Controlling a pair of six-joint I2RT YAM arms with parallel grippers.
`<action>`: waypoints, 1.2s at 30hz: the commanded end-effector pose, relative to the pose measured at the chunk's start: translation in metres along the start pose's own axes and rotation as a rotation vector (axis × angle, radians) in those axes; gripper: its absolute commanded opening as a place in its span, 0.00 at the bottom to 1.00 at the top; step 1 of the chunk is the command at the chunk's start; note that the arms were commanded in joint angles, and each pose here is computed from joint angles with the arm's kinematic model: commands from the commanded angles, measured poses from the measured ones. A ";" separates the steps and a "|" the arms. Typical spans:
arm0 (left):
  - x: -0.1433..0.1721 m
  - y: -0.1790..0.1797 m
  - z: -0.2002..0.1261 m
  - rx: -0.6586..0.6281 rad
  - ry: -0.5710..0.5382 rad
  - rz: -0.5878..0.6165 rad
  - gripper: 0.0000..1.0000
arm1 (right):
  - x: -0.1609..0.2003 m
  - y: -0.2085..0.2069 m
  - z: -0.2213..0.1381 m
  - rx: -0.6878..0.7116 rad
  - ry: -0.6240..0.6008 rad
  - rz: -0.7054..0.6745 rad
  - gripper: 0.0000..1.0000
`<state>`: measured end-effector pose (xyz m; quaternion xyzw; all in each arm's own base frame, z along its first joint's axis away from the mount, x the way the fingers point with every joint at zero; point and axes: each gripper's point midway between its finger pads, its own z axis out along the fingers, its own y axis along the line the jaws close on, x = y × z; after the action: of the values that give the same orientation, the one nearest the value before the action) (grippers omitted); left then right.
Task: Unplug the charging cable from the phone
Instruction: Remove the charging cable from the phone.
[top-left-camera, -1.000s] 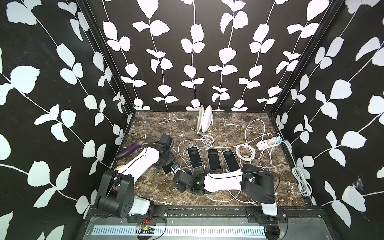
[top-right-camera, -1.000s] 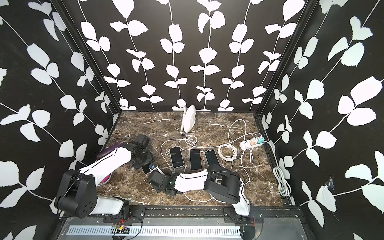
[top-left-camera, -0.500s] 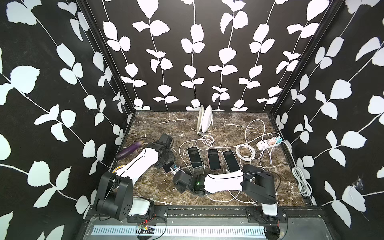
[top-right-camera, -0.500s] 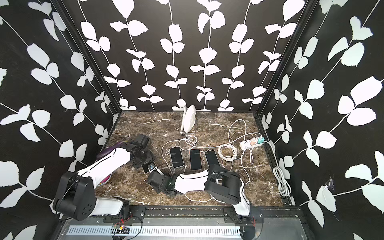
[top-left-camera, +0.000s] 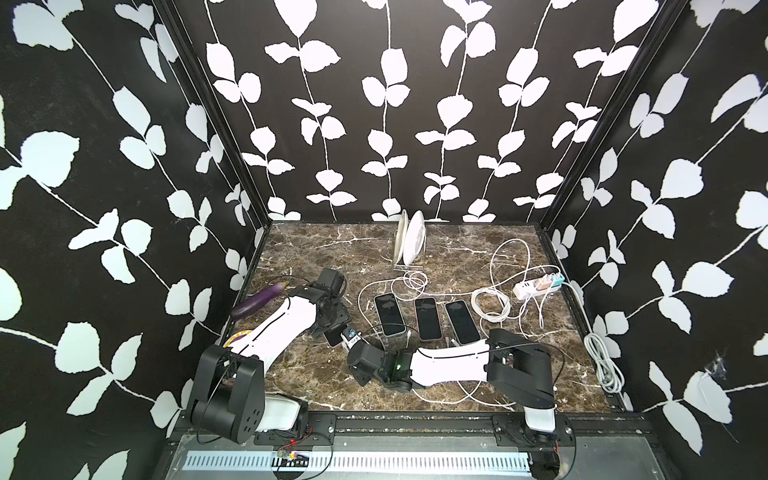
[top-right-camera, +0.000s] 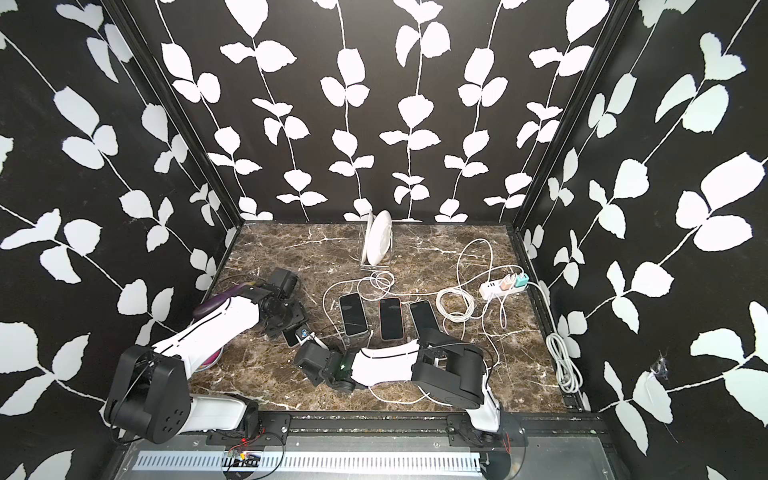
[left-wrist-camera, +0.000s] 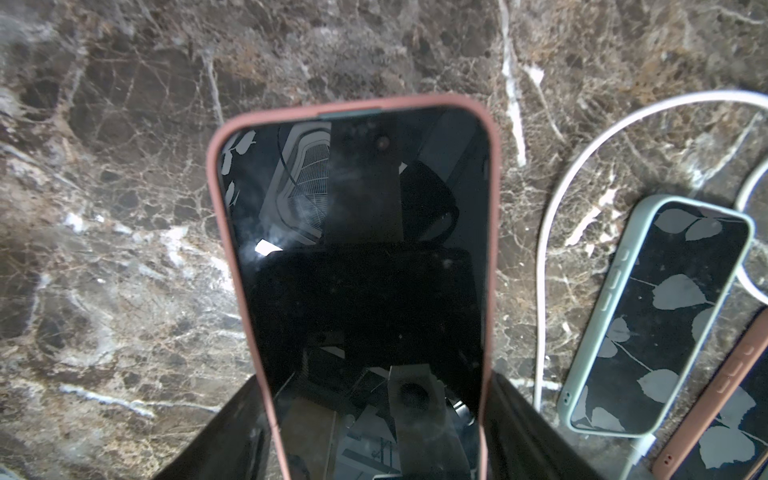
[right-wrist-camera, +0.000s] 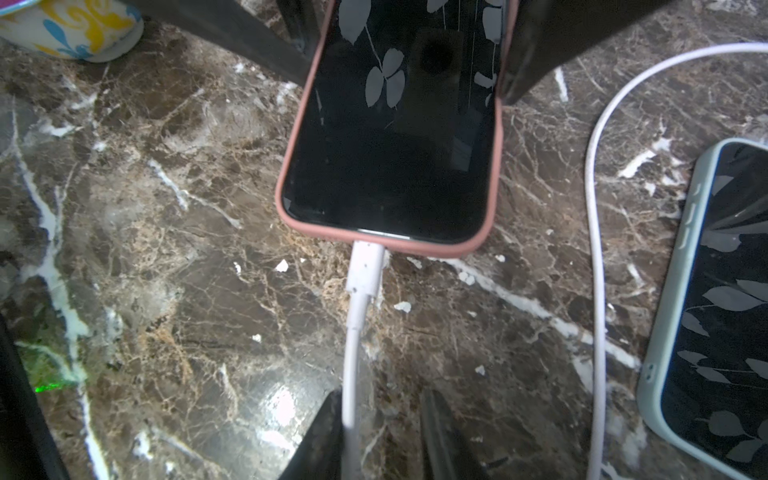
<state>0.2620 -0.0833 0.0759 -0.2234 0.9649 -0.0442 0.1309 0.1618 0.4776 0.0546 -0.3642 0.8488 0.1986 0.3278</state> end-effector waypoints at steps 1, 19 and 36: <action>-0.003 0.002 -0.011 0.006 -0.027 -0.002 0.00 | -0.015 0.006 -0.009 -0.026 -0.042 0.009 0.32; -0.004 -0.002 -0.016 0.031 -0.031 -0.017 0.00 | -0.020 0.011 -0.013 -0.060 -0.057 0.015 0.30; -0.012 -0.005 -0.021 0.028 -0.053 -0.016 0.00 | -0.018 0.009 -0.016 -0.057 -0.066 0.016 0.01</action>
<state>0.2604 -0.0830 0.0804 -0.2285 0.9632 -0.0473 0.1335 0.1565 0.4830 0.0633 -0.3671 0.8407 0.2262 0.3275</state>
